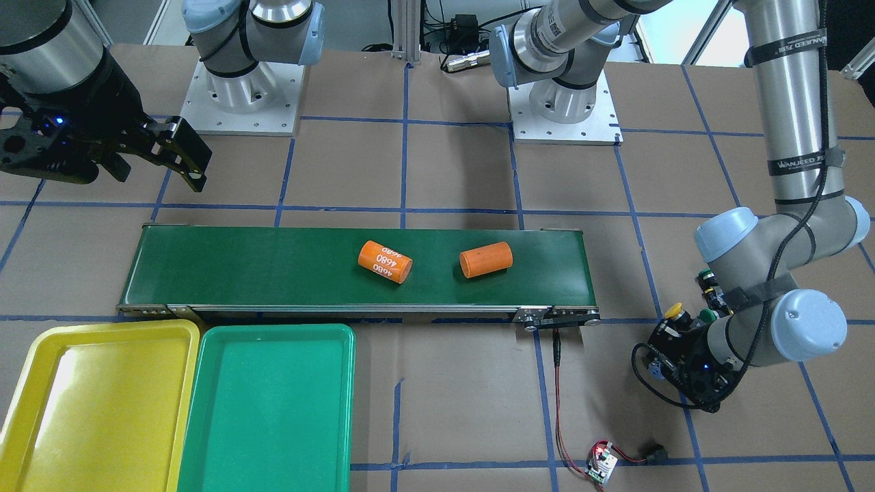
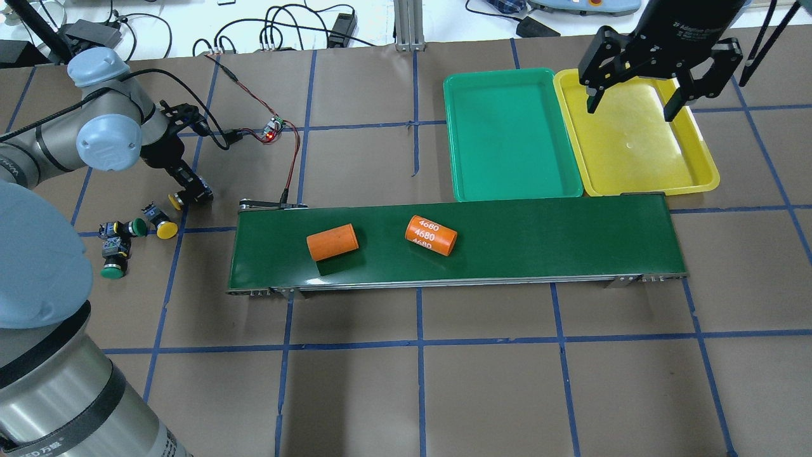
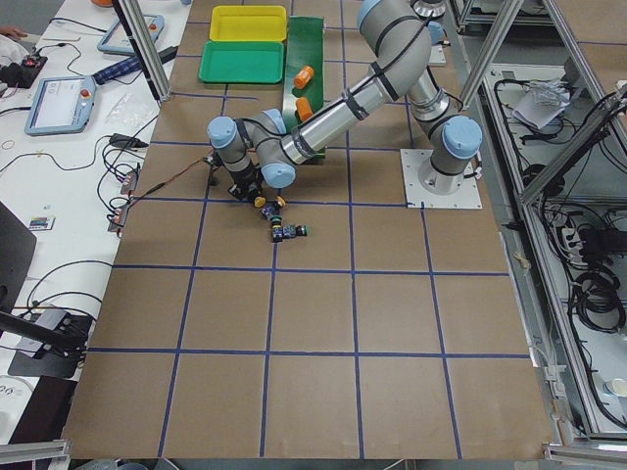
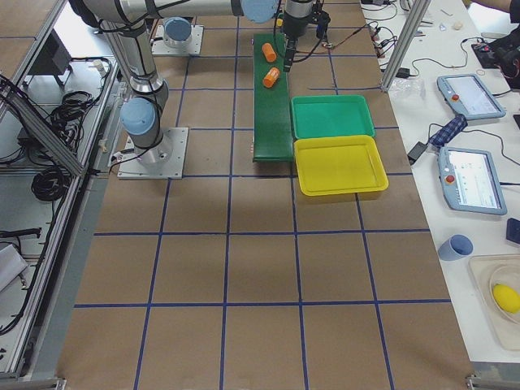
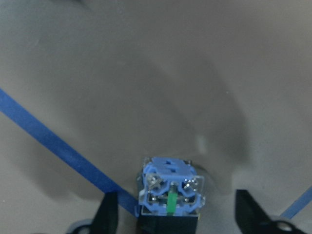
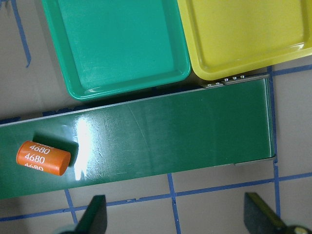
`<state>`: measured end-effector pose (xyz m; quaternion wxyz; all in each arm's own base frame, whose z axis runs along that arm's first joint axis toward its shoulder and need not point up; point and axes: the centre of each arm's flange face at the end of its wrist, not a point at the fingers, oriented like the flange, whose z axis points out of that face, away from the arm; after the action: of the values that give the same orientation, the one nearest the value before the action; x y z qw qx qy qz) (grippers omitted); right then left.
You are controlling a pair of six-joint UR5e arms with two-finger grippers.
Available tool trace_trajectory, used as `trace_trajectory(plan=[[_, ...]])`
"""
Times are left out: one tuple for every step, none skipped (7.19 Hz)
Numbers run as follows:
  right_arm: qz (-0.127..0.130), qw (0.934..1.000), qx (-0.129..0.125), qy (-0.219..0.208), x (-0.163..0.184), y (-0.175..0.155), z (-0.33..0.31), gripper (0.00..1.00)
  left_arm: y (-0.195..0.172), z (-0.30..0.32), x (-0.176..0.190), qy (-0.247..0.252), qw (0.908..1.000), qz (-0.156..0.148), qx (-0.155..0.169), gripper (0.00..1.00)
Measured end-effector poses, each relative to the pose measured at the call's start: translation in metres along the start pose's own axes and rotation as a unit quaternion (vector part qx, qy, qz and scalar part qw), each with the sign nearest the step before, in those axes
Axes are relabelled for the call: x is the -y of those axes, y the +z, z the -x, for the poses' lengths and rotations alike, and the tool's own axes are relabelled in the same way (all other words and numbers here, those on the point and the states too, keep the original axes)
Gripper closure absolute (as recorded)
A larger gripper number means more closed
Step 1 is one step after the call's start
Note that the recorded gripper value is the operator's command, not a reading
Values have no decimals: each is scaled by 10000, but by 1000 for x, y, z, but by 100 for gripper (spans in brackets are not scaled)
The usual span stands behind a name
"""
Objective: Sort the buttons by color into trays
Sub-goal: 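Carry the push button onto the belt and open the left gripper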
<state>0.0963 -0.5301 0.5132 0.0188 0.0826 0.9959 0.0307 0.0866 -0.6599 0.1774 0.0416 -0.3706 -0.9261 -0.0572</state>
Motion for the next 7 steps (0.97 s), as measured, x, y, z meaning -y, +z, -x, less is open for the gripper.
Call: trace_trajectory(plan=[[0,10000,3,1,0,0,0,0,-11,-7,1,39,10000,-14,59,100],[0,10000,8,0,0,0,0,0,-25,-19,-1,95,9999,-45,103,100],[-4,10000,9,-2,0,-1,0,0,-40,-42,-3,214,9996,-80,143,100],[1,10000,19,6,0,0,0,0,-55,-77,2,428,9988,-115,201,100],[7,10000,43,16,1,1,0,0,-67,-120,8,679,9973,-149,245,100],[-2,10000,44,18,1,0,0,0,-71,-159,11,887,9956,-173,238,100],[-8,10000,32,14,0,-1,0,0,-73,-194,17,1123,9932,-194,256,100]])
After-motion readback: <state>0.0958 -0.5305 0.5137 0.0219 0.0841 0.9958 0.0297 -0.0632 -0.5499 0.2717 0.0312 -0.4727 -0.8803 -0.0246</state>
